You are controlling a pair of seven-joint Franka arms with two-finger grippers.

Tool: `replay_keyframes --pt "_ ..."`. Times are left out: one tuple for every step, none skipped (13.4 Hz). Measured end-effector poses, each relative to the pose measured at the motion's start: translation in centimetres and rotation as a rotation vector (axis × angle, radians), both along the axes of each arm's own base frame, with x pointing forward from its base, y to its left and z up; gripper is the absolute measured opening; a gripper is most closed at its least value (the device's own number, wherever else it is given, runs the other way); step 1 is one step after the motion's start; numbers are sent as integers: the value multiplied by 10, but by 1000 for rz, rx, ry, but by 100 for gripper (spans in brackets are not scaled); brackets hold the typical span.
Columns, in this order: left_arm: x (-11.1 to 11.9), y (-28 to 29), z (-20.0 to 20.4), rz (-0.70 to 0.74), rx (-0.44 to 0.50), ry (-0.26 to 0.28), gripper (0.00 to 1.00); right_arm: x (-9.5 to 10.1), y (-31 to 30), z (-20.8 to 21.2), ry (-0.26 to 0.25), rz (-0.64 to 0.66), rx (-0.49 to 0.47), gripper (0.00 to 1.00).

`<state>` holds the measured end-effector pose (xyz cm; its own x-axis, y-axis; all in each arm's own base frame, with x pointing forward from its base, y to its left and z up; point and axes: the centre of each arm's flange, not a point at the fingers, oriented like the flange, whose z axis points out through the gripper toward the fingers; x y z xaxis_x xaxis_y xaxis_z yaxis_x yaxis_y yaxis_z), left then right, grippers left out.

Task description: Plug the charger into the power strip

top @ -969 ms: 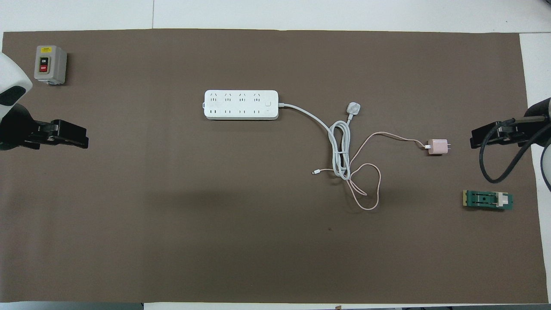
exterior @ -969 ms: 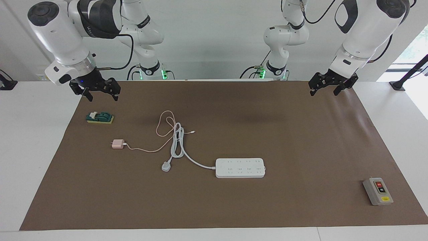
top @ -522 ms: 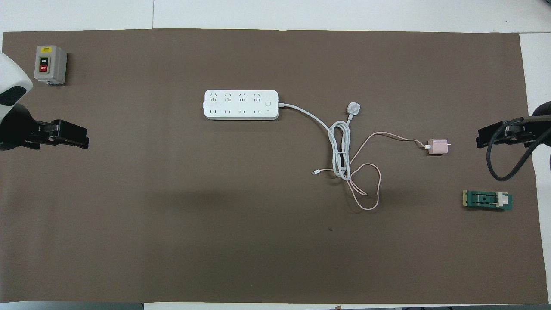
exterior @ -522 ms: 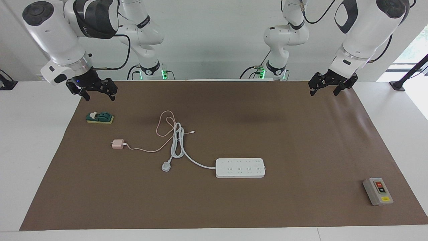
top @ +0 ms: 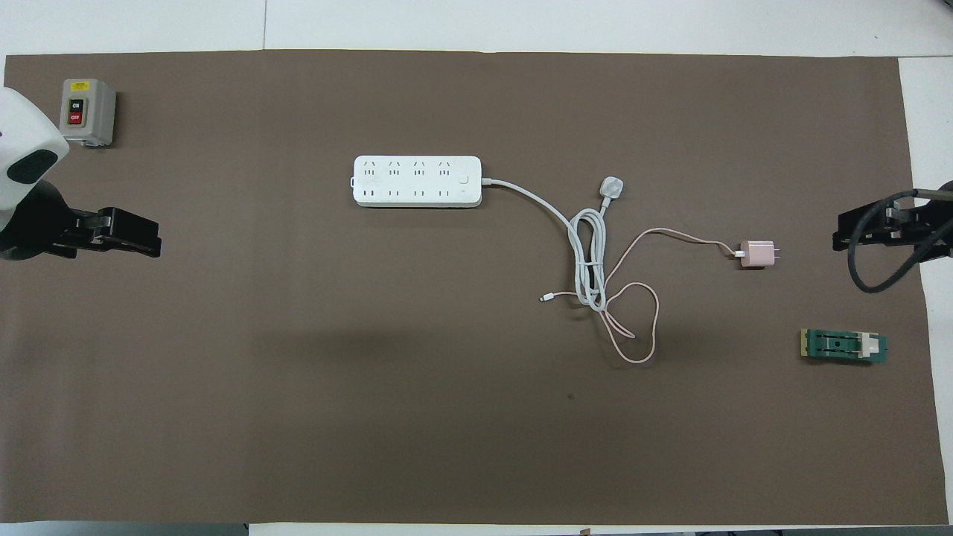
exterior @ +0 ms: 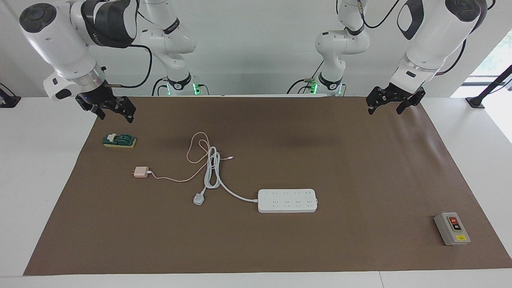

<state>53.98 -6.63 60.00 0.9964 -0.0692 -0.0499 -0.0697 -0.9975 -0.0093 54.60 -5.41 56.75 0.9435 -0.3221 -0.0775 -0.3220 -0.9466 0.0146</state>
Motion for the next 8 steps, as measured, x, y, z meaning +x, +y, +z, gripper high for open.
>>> replay_keyframes --pt "0 1 0 1 5 -2 100 0 2 0 1 -106 8 100" --pt "0 2 0 2 7 -2 100 0 5 0 3 -197 20 100" --pt "0 3 0 4 7 -2 100 1 7 0 8 -291 38 100" --pt "1 4 1 5 7 -4 100 0 8 -1 19 -400 54 100" --pt "1 4 2 6 7 -8 100 0 7 -4 35 -501 63 100" --pt "1 4 3 6 7 -10 100 -1 3 -10 57 -588 65 100" --pt "1 4 3 5 7 -11 100 -1 -4 -20 87 -672 79 100" --pt "1 3 3 3 7 -9 100 0 -15 -34 125 -757 108 100"
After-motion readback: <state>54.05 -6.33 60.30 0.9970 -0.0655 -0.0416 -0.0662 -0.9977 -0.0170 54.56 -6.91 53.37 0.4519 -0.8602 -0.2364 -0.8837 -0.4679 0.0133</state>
